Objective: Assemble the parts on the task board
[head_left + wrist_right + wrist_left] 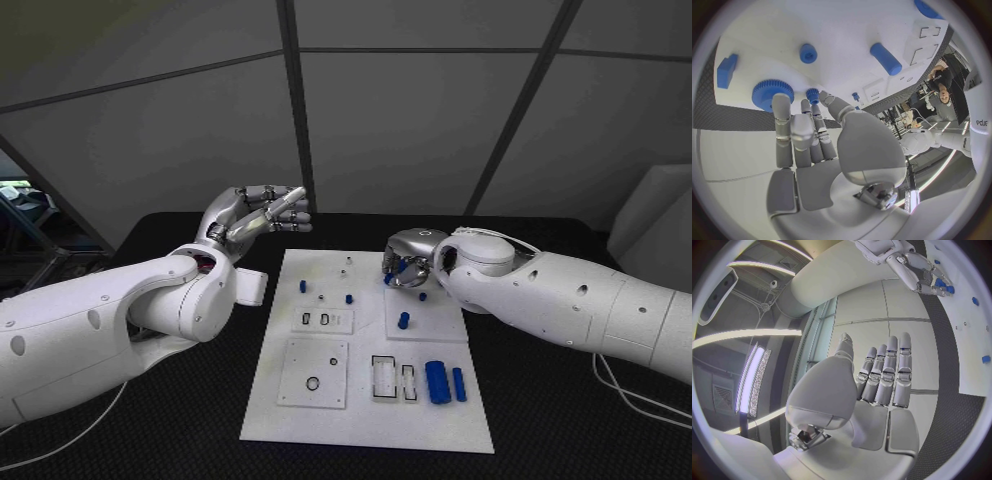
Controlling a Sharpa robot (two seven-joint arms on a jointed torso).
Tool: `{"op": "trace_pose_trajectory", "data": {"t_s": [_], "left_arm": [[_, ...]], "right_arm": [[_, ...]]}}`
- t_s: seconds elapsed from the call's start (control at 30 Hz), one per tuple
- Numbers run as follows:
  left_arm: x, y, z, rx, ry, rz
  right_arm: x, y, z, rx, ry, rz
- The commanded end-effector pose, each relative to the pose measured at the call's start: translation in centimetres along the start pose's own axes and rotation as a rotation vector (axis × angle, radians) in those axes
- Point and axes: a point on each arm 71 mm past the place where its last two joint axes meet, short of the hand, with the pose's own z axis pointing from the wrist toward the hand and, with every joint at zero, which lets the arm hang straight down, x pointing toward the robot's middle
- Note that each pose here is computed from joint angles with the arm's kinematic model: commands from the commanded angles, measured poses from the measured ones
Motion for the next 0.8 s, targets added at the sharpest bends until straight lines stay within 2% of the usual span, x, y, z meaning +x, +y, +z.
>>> {"op": "trace_pose_trajectory", "data": {"t_s": [0.03, 0.8], "left_arm": [[0.04, -0.18, 0.0, 0.013, 0.009, 0.006], [0.26, -0.32, -0.07, 0.014, 0.02, 0.0]], "right_arm": [[-0.18, -0.14, 0.04, -0.001, -0.012, -0.006], [-0.13, -0.19, 0.47, -0.004, -0.012, -0.007]]}}
